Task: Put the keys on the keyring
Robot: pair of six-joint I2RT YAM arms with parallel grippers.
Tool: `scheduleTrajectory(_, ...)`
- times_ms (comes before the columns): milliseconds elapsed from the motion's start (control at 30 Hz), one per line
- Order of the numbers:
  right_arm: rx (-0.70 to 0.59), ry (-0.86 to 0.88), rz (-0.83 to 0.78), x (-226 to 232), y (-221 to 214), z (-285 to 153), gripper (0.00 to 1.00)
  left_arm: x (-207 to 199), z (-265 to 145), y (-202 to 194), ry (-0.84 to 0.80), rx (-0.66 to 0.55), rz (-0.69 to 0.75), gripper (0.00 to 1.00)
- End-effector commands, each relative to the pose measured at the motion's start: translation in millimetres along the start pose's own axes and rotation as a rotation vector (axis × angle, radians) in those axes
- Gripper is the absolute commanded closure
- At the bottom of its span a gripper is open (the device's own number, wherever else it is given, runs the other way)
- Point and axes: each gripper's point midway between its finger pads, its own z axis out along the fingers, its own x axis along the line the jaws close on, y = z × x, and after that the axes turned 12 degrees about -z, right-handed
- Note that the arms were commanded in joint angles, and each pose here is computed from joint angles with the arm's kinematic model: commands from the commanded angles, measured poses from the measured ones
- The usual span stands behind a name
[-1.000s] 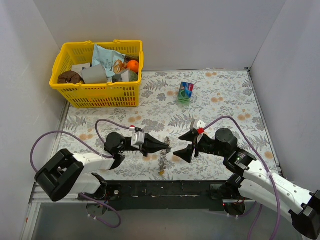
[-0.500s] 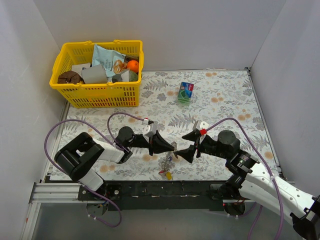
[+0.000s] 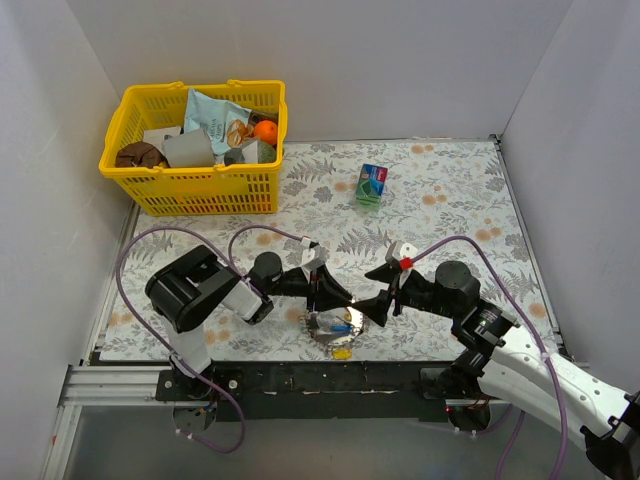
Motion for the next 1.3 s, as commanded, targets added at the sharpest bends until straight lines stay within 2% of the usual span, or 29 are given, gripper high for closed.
scheduleTrajectory(0,-0.016,-0.02,-0.022,-2.4,4.6,-2.6,0.13,-25.2,8.1,57.8,-0.117,-0.214,0.245,0.75)
scheduleTrajectory(167,-0.016,-0.027,-0.023,-3.2,4.8,-4.0,0.13,-21.2,12.7,63.1,-0.108,-0.226,0.247,0.5)
scheduleTrajectory(233,-0.02,-0.03,-0.024,-3.6,6.3,-4.5,0.13,-20.7,12.6,65.9,-0.098,-0.227,0.254,0.33)
scheduleTrajectory(267,-0.018,-0.028,-0.025,-3.1,5.2,-4.2,0.13,-20.5,12.9,66.1,-0.096,-0.223,0.257,0.02)
scheduleTrajectory(500,-0.018,-0.026,-0.025,-3.4,4.8,-3.2,0.12,-21.9,11.0,65.7,-0.083,-0.208,0.256,0.02)
scheduleTrajectory(633,-0.019,-0.029,-0.025,-4.2,5.0,-2.7,0.12,-8.8,10.6,56.2,-0.014,-0.143,0.231,0.02)
scheduleTrajectory(700,-0.017,-0.032,-0.025,-4.6,4.2,-2.6,0.12,-1.0,9.2,62.9,0.047,-0.135,0.275,0.02)
scheduleTrajectory(733,-0.018,-0.035,-0.024,-5.2,4.1,-2.5,0.12,10.7,8.3,52.4,0.103,-0.082,0.22,0.02)
scheduleTrajectory(767,-0.018,-0.039,-0.025,-5.7,4.0,-2.5,0.12,17.3,6.1,62.0,0.158,-0.086,0.272,0.02)
scheduleTrajectory(833,-0.019,-0.051,-0.02,-7.5,3.0,-2.6,0.12,35.9,2.0,47.9,0.257,0.01,0.224,0.02)
scheduleTrajectory(900,-0.019,-0.068,-0.009,-10.1,3.0,-2.5,0.12,48.8,-6.7,51.9,0.361,0.039,0.247,0.02)
scheduleTrajectory(967,-0.008,-0.119,0.014,-18.0,-0.4,-2.8,0.1,56.4,-18.3,43.6,0.443,0.083,0.209,0.02)
scheduleTrajectory(1067,0.014,-0.211,0.045,-33.2,-5.3,-4.6,0.1,62.8,-38.5,45.5,0.577,0.074,0.18,0.02)
scheduleTrajectory(1267,0.062,-0.417,0.123,-63.9,-17.6,-14.7,0.1,82.4,-89.8,65.2,0.957,-0.112,-0.037,0.02)
